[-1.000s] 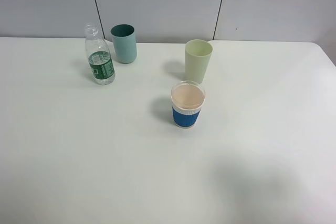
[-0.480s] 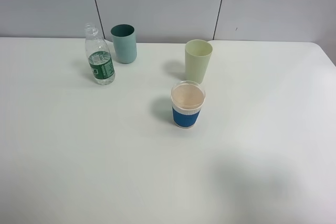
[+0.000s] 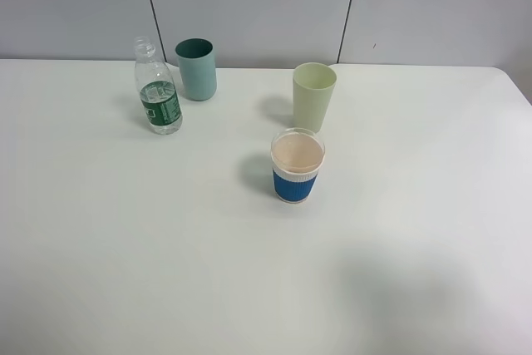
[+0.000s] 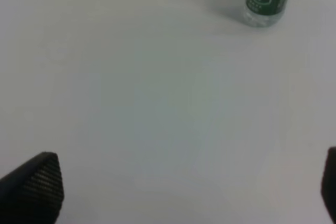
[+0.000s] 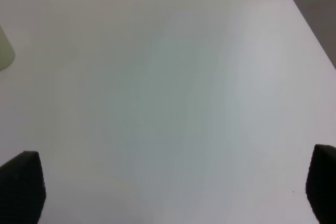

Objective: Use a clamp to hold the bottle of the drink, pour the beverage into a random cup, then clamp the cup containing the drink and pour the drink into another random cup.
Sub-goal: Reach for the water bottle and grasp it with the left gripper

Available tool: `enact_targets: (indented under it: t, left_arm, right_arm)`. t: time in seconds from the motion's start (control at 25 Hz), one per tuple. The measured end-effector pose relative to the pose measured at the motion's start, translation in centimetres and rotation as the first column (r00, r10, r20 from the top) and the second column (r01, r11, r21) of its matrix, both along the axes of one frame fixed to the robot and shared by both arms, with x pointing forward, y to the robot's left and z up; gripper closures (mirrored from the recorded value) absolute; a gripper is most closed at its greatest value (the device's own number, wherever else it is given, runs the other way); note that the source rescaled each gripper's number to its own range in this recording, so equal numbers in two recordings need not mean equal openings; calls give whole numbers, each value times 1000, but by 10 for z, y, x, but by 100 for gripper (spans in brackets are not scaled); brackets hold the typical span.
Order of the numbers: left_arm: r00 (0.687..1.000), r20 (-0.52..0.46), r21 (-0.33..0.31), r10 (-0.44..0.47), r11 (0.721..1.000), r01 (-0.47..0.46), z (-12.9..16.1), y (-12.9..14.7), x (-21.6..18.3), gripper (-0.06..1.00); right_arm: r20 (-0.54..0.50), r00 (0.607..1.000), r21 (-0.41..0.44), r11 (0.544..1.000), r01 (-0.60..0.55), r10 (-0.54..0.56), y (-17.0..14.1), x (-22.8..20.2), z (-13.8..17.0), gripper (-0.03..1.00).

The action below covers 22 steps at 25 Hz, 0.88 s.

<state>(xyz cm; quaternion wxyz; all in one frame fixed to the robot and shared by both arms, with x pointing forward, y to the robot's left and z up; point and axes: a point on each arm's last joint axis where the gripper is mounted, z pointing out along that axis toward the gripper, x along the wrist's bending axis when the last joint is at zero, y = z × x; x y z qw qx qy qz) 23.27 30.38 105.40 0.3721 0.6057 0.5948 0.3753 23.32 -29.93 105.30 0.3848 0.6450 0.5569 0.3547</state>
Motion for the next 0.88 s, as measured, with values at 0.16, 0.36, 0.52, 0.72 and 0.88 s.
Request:
enact_targets:
  t: [0.16, 0.36, 0.52, 0.72, 0.88]
  left_arm:
    - [1000, 0, 0, 0, 1000, 0, 0, 0, 0, -6]
    - [1000, 0, 0, 0, 1000, 0, 0, 0, 0, -6]
    - [1000, 0, 0, 0, 1000, 0, 0, 0, 0, -6]
    - [1000, 0, 0, 0, 1000, 0, 0, 0, 0, -6]
    - [1000, 0, 0, 0, 1000, 0, 0, 0, 0, -6]
  right_arm:
    - [0, 1000, 0, 1000, 0, 0, 0, 0, 0, -3]
    - [0, 1000, 0, 1000, 0, 0, 0, 0, 0, -3]
    - [0, 1000, 0, 1000, 0, 0, 0, 0, 0, -3]
    - [0, 1000, 0, 1000, 0, 0, 0, 0, 0, -3]
    - [0, 1000, 0, 1000, 0, 0, 0, 0, 0, -3]
